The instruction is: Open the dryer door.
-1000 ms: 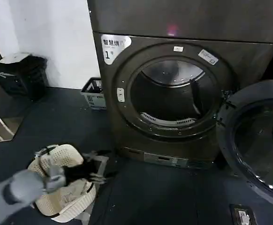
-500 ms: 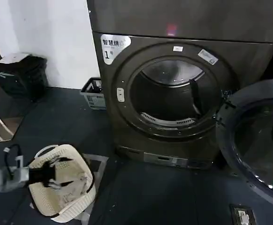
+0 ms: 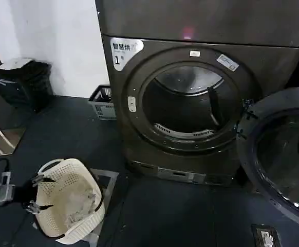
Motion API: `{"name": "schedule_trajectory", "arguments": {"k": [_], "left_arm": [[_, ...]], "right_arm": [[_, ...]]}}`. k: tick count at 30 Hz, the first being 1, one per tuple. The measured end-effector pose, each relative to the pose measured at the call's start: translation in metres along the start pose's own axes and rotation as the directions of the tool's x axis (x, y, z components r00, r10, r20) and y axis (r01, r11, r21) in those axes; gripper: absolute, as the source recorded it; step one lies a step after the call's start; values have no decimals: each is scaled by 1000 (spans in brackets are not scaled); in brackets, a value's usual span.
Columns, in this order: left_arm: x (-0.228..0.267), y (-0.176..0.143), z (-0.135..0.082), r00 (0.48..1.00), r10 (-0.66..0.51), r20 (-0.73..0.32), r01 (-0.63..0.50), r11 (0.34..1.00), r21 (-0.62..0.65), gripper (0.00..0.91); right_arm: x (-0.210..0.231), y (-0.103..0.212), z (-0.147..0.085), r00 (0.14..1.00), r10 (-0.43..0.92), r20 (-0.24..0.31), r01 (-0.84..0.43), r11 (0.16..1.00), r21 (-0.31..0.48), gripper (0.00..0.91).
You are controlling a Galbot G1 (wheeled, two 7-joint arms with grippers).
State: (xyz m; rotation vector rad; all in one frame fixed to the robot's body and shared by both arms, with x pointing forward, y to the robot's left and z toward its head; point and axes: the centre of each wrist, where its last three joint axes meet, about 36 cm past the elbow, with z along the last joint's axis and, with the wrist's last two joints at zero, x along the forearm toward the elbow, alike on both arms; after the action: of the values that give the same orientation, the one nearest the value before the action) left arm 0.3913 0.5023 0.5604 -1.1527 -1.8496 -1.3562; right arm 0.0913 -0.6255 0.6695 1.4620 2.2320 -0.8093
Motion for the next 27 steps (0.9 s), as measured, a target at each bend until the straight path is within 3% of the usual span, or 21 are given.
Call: {"name": "schedule_trajectory", "arguments": {"k": [27], "left_arm": [[2, 5, 9, 993, 76, -86, -80, 995, -53, 907]], "right_arm": [[3, -4, 0, 1000, 9, -2, -9, 1000, 11, 907]]}}
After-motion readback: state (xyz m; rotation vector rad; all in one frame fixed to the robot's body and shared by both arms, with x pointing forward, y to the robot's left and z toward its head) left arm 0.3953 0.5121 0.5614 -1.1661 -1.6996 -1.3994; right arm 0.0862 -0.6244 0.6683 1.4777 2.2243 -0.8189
